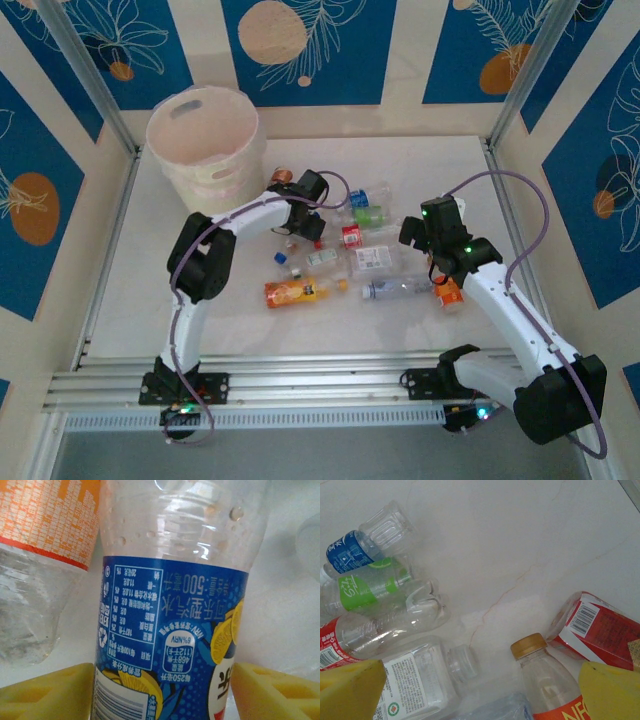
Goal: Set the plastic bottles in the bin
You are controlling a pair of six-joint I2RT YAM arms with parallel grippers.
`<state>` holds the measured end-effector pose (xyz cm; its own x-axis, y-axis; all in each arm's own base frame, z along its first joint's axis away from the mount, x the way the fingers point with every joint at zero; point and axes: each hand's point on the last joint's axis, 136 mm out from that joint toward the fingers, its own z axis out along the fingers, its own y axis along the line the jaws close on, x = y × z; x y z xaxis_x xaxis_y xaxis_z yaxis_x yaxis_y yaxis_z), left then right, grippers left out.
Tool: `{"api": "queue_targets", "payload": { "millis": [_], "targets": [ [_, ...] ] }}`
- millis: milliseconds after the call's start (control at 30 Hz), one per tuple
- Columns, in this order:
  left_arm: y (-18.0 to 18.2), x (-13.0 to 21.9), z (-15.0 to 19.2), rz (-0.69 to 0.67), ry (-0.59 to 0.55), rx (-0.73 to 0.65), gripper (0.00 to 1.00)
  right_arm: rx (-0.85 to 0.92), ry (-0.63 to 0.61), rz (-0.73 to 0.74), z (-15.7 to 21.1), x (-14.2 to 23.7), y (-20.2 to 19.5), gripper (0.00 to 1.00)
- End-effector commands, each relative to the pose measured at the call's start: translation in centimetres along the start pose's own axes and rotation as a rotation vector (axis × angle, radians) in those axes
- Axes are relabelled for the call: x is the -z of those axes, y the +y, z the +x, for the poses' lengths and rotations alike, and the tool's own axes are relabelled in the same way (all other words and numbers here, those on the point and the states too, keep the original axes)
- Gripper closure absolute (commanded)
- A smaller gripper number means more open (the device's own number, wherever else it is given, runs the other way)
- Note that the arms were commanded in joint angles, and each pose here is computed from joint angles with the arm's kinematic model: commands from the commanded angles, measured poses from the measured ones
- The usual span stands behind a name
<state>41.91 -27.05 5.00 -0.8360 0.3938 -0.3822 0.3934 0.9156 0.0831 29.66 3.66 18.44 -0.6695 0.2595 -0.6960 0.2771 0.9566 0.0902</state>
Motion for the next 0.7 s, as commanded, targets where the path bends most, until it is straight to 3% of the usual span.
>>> {"api": "queue_targets", "payload": {
  "millis": [0,367,667],
  "targets": [
    [0.6,-0.5,0.0,-0.018,0.022,-0.016,0.29,-0.017,-0.012,0.018,0.0,0.2,-0.4,0.01],
    [0.4,-0.8,-0.1,-0.010,0.028,-0.025,0.39,-0.011,-0.022,0.019,-0.4,0.4,-0.3,0.01],
    [0.6,2.1,-1.3,-0.014,-0.026,-0.048,0.52,-0.015,-0.026,0.018,-0.5,0.4,-0.3,0.01]
  ]
}}
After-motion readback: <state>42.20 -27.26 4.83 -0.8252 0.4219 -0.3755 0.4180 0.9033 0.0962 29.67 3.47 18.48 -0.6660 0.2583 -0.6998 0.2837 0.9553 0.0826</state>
